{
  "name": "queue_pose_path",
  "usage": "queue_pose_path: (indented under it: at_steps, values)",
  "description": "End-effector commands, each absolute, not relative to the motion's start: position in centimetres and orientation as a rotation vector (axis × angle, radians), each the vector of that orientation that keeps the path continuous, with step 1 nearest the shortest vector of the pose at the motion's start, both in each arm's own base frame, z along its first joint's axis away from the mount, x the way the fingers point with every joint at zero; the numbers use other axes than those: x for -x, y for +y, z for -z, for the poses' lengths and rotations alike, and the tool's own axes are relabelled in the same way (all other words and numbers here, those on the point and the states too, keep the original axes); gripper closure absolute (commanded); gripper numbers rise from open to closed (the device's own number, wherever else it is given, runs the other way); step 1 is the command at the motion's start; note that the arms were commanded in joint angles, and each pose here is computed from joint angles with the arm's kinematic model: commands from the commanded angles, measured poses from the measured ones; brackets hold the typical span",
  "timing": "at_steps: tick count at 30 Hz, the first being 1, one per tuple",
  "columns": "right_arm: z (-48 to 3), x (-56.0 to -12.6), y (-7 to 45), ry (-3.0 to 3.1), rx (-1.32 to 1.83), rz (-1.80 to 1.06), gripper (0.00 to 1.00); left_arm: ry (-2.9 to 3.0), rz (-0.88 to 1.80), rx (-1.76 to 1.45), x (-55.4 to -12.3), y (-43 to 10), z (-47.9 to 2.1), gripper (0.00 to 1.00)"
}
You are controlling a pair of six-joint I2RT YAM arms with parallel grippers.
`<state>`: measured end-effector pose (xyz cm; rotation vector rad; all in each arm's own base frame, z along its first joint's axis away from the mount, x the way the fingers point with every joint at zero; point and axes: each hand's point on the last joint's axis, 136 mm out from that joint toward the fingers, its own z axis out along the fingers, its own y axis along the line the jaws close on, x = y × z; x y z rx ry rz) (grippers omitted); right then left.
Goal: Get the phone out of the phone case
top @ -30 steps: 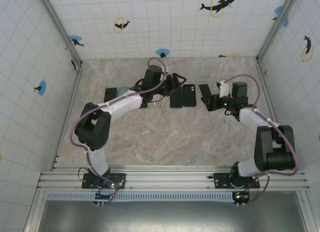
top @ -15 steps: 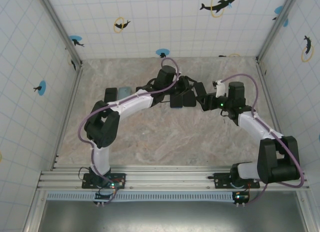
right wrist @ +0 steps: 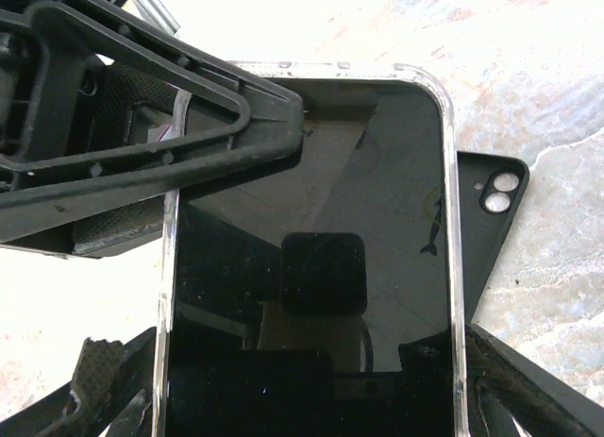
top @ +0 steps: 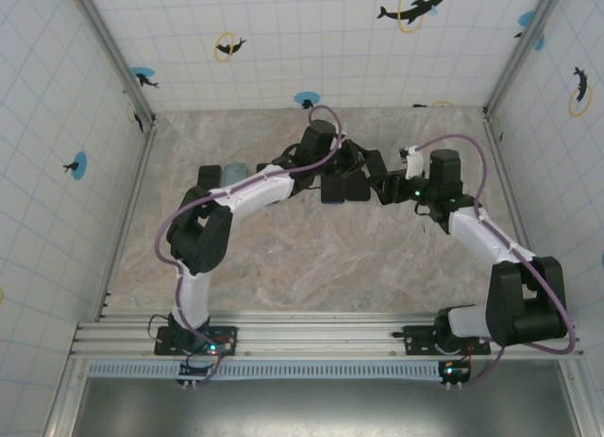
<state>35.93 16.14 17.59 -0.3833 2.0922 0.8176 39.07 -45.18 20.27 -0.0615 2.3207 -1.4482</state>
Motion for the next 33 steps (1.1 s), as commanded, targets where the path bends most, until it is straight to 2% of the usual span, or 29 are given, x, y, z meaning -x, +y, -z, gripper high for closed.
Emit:
queue_pose_path:
  at_steps: [1,5,11,16,18,23,26,33]
  values:
    - [-22.4,-36.7,17.1,1.958,0.436,-0.831,0.55,2.333,1.463,0.035,-38.8,-46.0,-20.4,0.77]
    - [-22.7,-36.9,17.4,1.955,0.459,-0.83,0.55,2.33,1.474,0.034,-38.8,-46.1,-20.5,0.83]
    - [-23.2,-37.0,17.6,1.946,0.473,-0.836,0.55,2.33,1.494,0.027,-38.8,-46.5,-20.8,0.85]
    - [-23.5,-36.9,17.7,1.942,0.486,-0.828,0.54,2.317,1.509,0.021,-38.8,-46.6,-21.4,0.95]
    - [-23.3,-36.8,17.6,1.946,0.486,-0.824,0.48,2.307,1.517,0.022,-38.9,-46.6,-21.9,0.96]
    - [-23.0,-36.0,17.8,1.929,0.472,-0.873,0.19,2.255,1.532,0.043,-39.5,-45.8,-23.5,1.0]
    - [-22.9,-35.5,17.9,1.925,0.462,-0.901,0.14,2.218,1.545,0.055,-40.0,-45.1,-24.5,1.0]
    - [-23.2,-34.3,15.8,1.913,0.346,-0.906,0.11,2.15,1.549,0.07,-41.3,-42.8,-26.9,1.0]
